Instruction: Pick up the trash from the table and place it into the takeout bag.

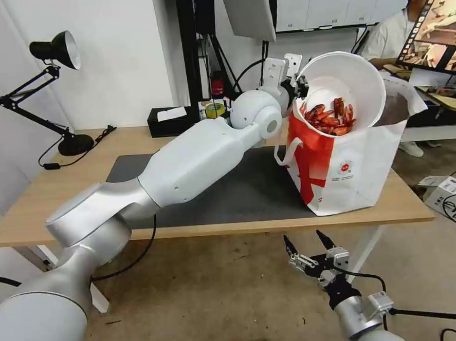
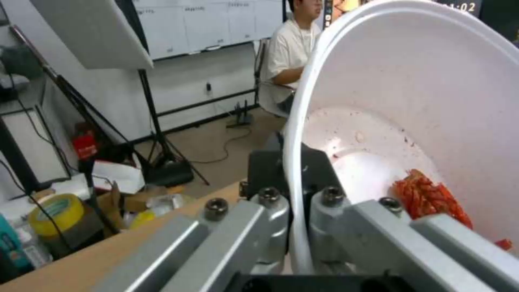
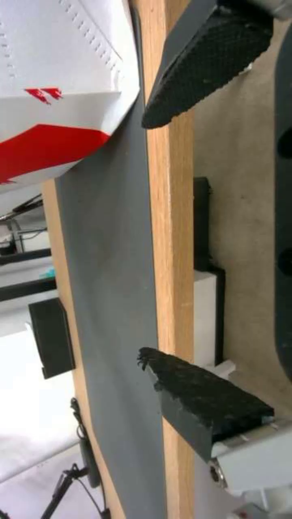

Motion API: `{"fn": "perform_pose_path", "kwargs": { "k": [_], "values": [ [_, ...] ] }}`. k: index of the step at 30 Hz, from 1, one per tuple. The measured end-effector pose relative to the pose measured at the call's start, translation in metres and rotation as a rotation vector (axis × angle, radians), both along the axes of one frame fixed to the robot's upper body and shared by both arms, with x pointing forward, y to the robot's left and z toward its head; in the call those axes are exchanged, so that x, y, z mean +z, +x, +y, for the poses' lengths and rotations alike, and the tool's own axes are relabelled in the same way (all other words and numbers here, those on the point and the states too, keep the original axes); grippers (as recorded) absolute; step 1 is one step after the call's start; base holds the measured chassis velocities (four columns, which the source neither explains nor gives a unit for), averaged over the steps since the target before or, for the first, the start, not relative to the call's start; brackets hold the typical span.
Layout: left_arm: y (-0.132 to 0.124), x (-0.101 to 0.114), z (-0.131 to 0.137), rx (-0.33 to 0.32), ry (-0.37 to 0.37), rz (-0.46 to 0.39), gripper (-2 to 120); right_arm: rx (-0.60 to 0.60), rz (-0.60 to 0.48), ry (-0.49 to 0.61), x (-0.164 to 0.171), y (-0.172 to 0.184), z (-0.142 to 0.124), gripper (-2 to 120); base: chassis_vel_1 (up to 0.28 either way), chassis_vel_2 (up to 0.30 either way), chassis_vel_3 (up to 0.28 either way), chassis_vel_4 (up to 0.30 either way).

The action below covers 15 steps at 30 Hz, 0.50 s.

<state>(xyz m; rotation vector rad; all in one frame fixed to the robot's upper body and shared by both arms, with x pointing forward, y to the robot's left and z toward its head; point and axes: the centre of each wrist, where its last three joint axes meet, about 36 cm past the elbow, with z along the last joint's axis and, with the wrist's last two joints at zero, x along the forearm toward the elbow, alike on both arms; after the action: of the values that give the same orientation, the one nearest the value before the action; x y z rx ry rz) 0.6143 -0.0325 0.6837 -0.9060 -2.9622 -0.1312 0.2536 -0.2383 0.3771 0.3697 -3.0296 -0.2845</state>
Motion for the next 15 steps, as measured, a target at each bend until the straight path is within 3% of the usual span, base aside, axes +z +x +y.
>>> {"fn": "perform_pose_path", "kwargs": {
  "k": [15],
  "values": [
    [-0.0024,0.0072,0.0,-0.021,-0.005,-0.015,56,0.0,0.0,0.0,0.0,0.0,0.0,100,0.0,0.0,0.0,0.0]
  ]
}}
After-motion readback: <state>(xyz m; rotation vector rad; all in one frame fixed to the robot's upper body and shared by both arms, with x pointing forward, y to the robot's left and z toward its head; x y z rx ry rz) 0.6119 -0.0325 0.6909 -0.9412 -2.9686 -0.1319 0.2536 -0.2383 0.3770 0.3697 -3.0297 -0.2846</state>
